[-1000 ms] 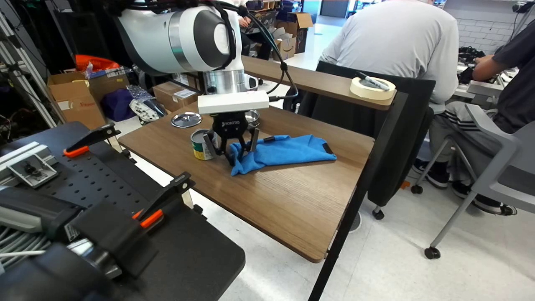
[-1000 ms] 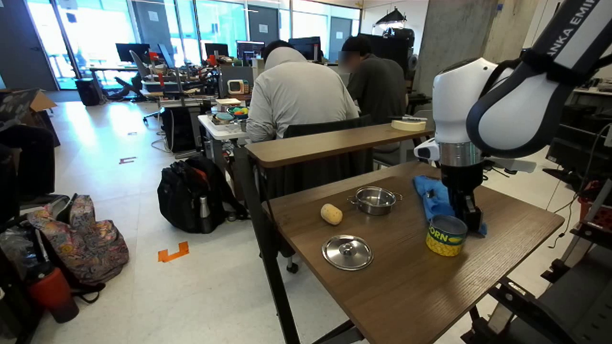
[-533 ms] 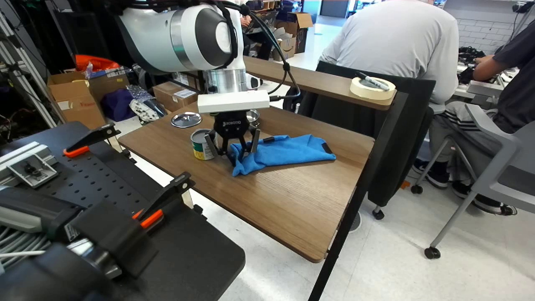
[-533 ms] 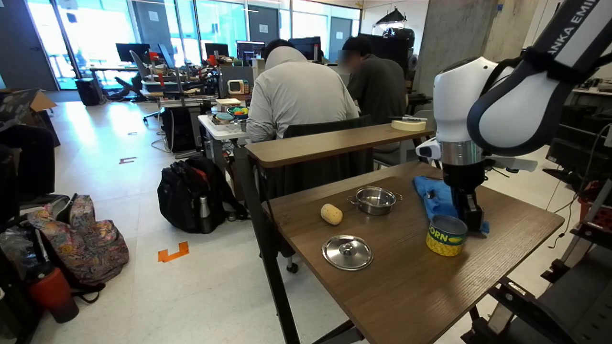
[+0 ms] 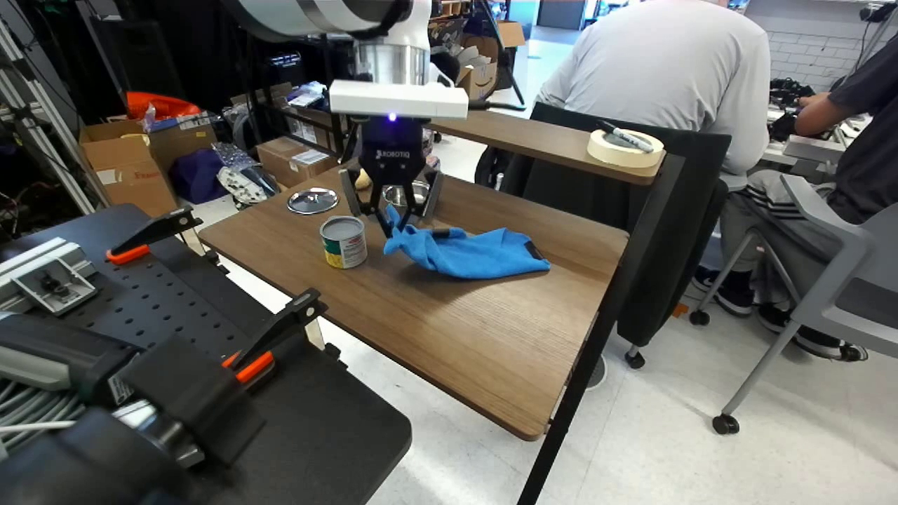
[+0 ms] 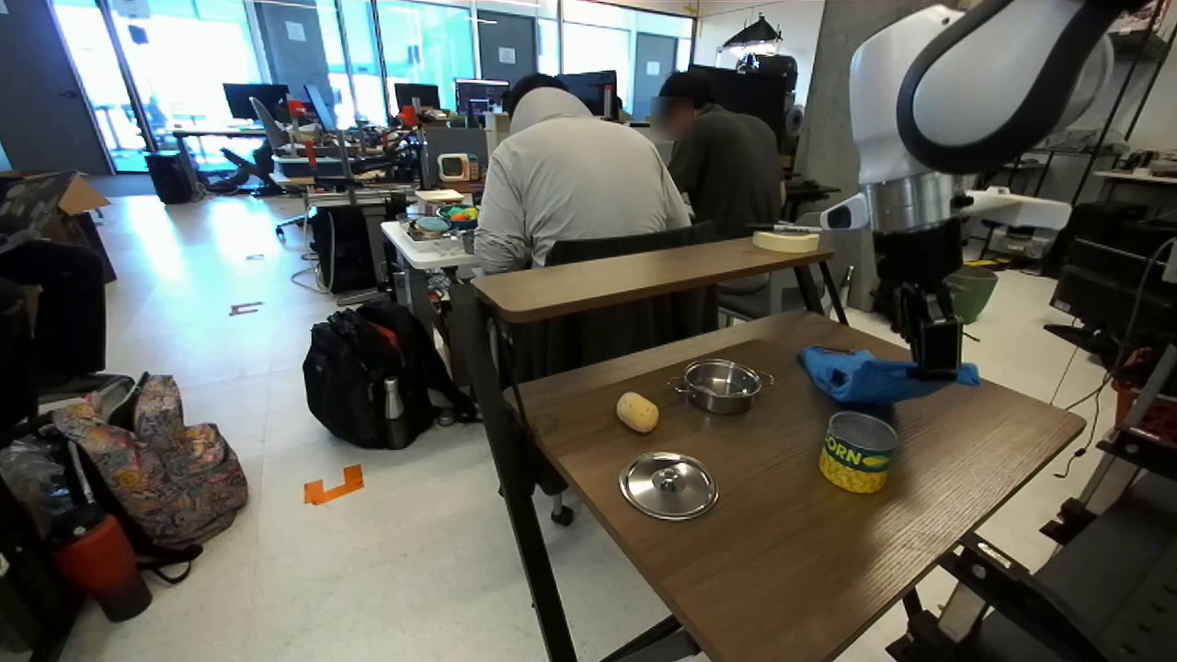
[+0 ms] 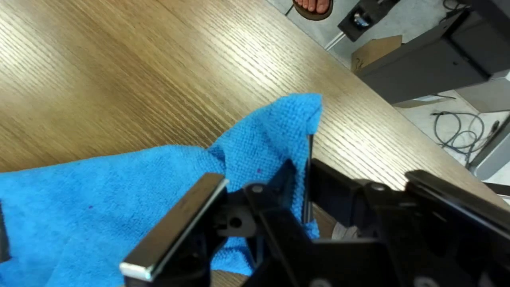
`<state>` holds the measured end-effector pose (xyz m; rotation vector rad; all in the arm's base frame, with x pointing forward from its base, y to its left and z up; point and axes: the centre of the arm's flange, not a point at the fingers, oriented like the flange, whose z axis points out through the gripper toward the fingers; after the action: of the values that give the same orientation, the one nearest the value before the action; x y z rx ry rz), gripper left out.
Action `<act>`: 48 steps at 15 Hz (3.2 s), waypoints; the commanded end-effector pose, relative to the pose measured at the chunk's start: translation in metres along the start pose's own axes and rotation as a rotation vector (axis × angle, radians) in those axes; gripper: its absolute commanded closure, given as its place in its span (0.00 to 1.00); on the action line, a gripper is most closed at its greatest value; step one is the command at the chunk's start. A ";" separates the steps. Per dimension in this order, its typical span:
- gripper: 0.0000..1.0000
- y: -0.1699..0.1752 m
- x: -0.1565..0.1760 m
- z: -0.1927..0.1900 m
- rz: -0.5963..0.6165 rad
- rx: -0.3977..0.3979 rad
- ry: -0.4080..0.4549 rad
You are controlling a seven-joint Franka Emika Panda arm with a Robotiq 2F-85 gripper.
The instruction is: Fold the cloth on the table
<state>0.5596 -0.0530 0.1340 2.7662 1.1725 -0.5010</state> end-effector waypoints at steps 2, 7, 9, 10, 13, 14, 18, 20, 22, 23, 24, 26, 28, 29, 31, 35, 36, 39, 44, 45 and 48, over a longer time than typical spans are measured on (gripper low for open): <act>0.97 0.028 -0.005 -0.051 0.029 0.074 -0.007; 0.97 0.054 0.017 -0.061 0.061 0.090 -0.010; 0.97 0.069 0.030 -0.057 0.072 0.103 -0.005; 0.97 0.076 0.035 -0.055 0.082 0.109 0.000; 0.97 0.107 0.050 -0.046 0.127 0.136 0.014; 0.97 0.116 0.053 -0.042 0.145 0.143 0.019; 0.97 0.148 0.055 -0.030 0.219 0.176 0.045; 0.97 0.162 0.053 -0.021 0.273 0.171 0.059; 0.97 0.172 0.052 -0.009 0.319 0.144 0.063; 0.97 0.175 0.051 -0.005 0.341 0.130 0.063; 0.97 0.178 0.051 0.000 0.361 0.116 0.064; 0.97 0.181 0.054 0.009 0.407 0.072 0.074; 0.97 0.187 0.058 0.018 0.454 0.022 0.091; 0.97 0.190 0.059 0.022 0.476 0.003 0.098; 0.97 0.195 0.059 0.031 0.513 -0.018 0.101; 0.59 0.200 0.055 0.045 0.569 -0.030 0.081; 0.53 0.201 0.054 0.047 0.581 -0.029 0.079; 0.33 0.202 0.051 0.047 0.608 -0.034 0.075; 0.00 0.193 0.039 0.025 0.627 -0.028 0.112; 0.00 0.190 0.036 0.018 0.628 -0.027 0.124; 0.00 0.176 0.013 -0.017 0.620 0.000 0.183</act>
<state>0.7241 -0.1701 0.0942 2.9520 0.2766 -0.2374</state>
